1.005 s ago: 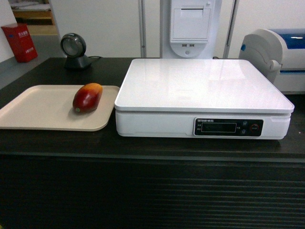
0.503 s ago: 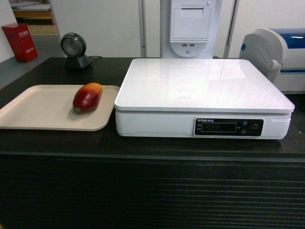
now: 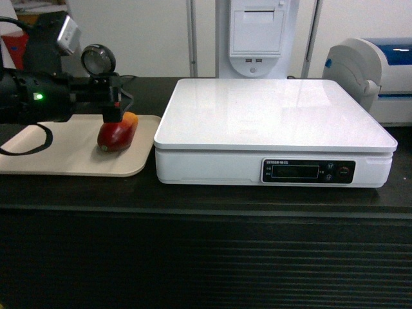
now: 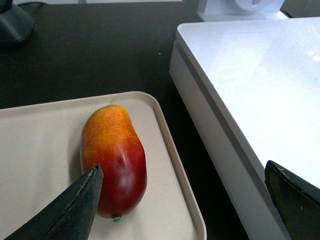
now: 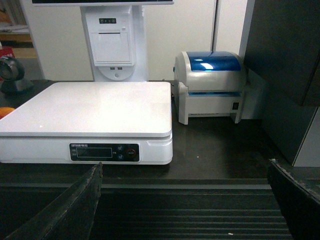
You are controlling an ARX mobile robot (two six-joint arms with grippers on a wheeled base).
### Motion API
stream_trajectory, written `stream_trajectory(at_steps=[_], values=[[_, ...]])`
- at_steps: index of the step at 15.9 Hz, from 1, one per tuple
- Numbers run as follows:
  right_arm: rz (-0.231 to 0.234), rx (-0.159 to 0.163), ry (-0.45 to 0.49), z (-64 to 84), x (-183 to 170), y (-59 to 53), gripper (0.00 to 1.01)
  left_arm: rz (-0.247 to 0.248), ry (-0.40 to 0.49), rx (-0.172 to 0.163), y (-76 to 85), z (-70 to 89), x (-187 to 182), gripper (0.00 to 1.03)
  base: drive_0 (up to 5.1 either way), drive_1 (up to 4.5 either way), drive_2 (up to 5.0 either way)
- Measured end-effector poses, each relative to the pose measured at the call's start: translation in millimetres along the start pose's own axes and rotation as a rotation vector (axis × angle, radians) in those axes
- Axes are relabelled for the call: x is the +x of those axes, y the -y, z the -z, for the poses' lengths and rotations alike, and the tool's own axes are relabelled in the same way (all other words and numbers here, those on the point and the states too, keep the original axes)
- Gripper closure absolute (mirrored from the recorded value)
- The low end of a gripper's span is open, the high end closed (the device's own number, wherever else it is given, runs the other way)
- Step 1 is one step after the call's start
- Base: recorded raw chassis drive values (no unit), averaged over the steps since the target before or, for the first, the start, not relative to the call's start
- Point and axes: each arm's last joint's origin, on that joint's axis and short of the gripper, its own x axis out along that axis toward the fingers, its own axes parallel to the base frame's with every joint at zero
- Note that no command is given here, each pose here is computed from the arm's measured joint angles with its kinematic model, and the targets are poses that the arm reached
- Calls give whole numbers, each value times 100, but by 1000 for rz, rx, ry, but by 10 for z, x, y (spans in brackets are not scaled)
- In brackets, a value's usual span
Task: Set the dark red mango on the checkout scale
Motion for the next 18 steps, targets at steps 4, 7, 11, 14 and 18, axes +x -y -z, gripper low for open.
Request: stream_trajectory(at_steps=[4,7,11,14,18], values=[[0,0,0,0,0,0,3,-9,-104,-15,-137,-74,447,5,0,0,0],[0,0,0,0,0,0,3,-18,-189,-35,-236,-84,660,5,0,0,0],[0,0,0,0,0,0,3,-83,-261,-36,-353,-36,927,5,0,0,0],[0,0,0,0,0,0,3,-111,-313,-17,-414,23,1069,5,0,0,0],[0,0,0,0,0,0,3,-147,-374,34,-494,130,1218,10,0,0,0]])
